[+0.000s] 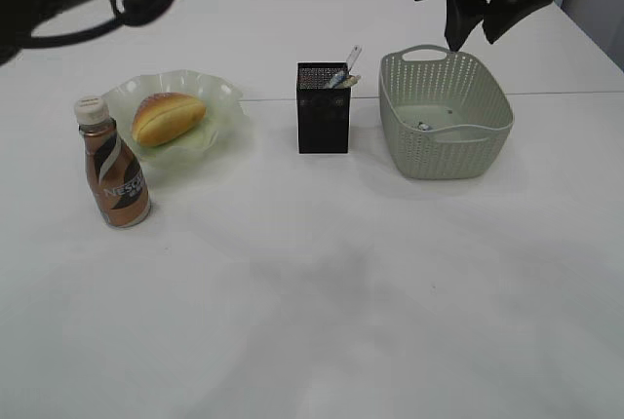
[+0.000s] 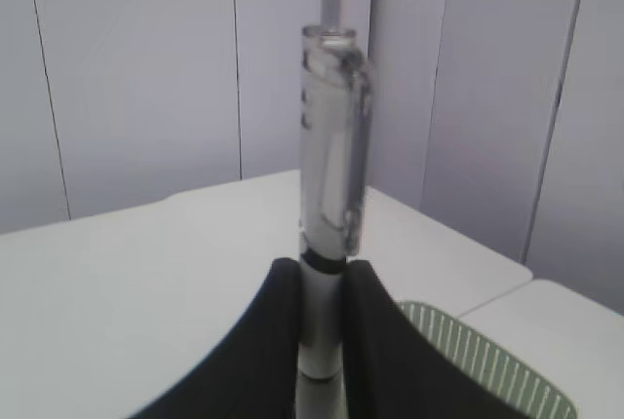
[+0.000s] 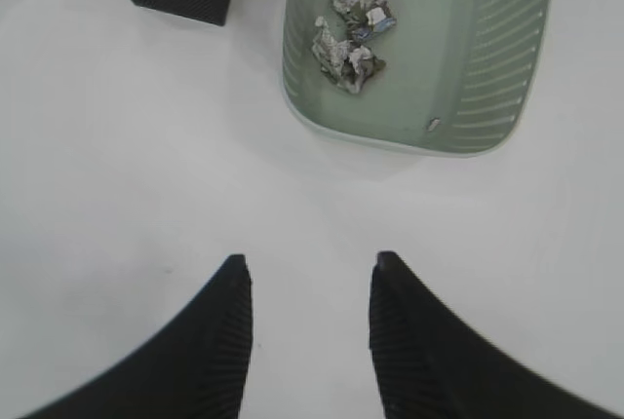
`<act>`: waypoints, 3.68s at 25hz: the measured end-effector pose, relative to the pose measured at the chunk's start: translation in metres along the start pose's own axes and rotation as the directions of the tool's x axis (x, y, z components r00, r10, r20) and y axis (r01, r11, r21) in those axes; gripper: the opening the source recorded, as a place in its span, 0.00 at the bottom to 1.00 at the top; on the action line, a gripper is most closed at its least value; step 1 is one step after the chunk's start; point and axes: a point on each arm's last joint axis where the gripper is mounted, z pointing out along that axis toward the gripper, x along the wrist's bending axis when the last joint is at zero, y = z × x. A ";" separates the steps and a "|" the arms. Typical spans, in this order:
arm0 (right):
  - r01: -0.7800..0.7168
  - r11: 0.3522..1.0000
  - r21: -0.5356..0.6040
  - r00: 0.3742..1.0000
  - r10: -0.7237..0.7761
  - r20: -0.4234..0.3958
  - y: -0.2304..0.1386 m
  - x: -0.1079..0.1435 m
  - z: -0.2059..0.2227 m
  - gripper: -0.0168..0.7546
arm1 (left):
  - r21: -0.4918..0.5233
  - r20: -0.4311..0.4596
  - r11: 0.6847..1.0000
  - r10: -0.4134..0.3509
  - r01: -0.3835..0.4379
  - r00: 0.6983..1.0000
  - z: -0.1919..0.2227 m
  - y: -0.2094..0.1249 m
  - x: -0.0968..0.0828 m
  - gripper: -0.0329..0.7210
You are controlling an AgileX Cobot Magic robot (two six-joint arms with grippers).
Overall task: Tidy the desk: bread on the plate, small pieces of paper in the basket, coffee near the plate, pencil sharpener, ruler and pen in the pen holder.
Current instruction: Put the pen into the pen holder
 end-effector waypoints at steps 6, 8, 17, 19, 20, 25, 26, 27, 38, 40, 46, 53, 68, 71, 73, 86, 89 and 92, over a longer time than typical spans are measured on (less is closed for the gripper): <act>0.014 1.000 -0.007 0.999 -0.013 0.040 0.001 -0.004 0.000 0.45 | 0.043 0.004 0.999 -0.010 0.010 1.000 0.022 -0.046 0.003 0.13; 0.017 1.000 -0.008 0.999 -0.016 0.049 0.001 -0.004 0.000 0.45 | 0.017 0.012 1.000 -0.015 0.014 1.000 0.028 -0.058 0.004 0.13; 0.049 0.998 0.032 0.991 -0.053 0.125 0.004 -0.008 0.023 0.45 | -0.013 0.015 1.000 -0.018 0.018 1.000 0.067 -0.080 0.008 0.13; 0.052 0.997 0.050 0.990 -0.058 0.129 0.004 -0.007 0.031 0.45 | -0.012 0.014 1.000 -0.018 0.018 1.000 0.075 -0.085 0.008 0.13; 0.053 0.997 0.055 0.990 -0.060 0.131 0.004 -0.006 0.034 0.45 | -0.016 0.014 1.000 -0.018 0.018 1.000 0.079 -0.085 0.009 0.13; 0.059 0.995 0.086 0.988 -0.070 0.136 0.005 -0.005 0.049 0.45 | 0.004 0.011 1.000 -0.017 0.017 1.000 0.099 -0.102 0.011 0.13; 0.059 0.994 0.088 0.988 -0.071 0.136 0.005 -0.004 0.050 0.45 | 0.012 0.010 1.000 -0.017 0.017 1.000 0.103 -0.106 0.011 0.13; 0.059 0.994 0.088 0.988 -0.071 0.136 0.005 -0.004 0.050 0.45 | 0.017 0.008 1.000 -0.017 0.017 1.000 0.106 -0.108 0.012 0.13; 0.061 0.994 0.088 0.987 -0.073 0.141 0.005 -0.005 0.050 0.45 | 0.059 -0.027 0.998 -0.036 0.037 0.999 0.133 -0.144 0.025 0.13; 0.061 0.994 0.088 0.987 -0.073 0.141 0.005 -0.005 0.050 0.45 | 0.064 -0.036 0.997 -0.039 0.042 0.999 0.134 -0.148 0.028 0.13; 0.061 0.994 0.088 0.987 -0.073 0.141 0.005 -0.005 0.050 0.45 | 0.063 -0.045 0.997 -0.043 0.046 0.998 0.139 -0.153 0.032 0.13; 0.061 0.994 0.088 0.987 -0.073 0.142 0.005 -0.005 0.050 0.45 | 0.097 -0.051 0.994 -0.042 0.047 0.998 0.155 -0.172 0.034 0.14; 0.061 0.994 0.088 0.987 -0.073 0.142 0.005 -0.005 0.050 0.45 | 0.176 -0.086 0.981 -0.064 0.078 0.994 0.156 -0.201 0.041 0.15; 0.061 0.994 0.088 0.987 -0.073 0.142 0.005 -0.005 0.050 0.45 | 0.173 -0.097 0.981 -0.070 0.086 0.993 0.156 -0.200 0.045 0.15; 0.061 0.994 0.088 0.987 -0.073 0.142 0.005 -0.005 0.050 0.45 | 0.172 -0.103 0.981 -0.072 0.089 0.992 0.156 -0.200 0.047 0.15; 0.061 0.994 0.088 0.987 -0.073 0.142 0.005 -0.005 0.050 0.45 | 0.219 -0.116 0.971 -0.075 0.099 0.990 0.156 -0.203 0.049 0.16; 0.061 0.994 0.088 0.987 -0.073 0.142 0.005 -0.005 0.050 0.45 | 0.223 -0.116 0.970 -0.075 0.099 0.990 0.156 -0.204 0.049 0.16; 0.061 0.994 0.088 0.987 -0.073 0.142 0.005 -0.005 0.050 0.45 | 0.223 -0.115 0.970 -0.077 0.101 0.990 0.156 -0.204 0.048 0.17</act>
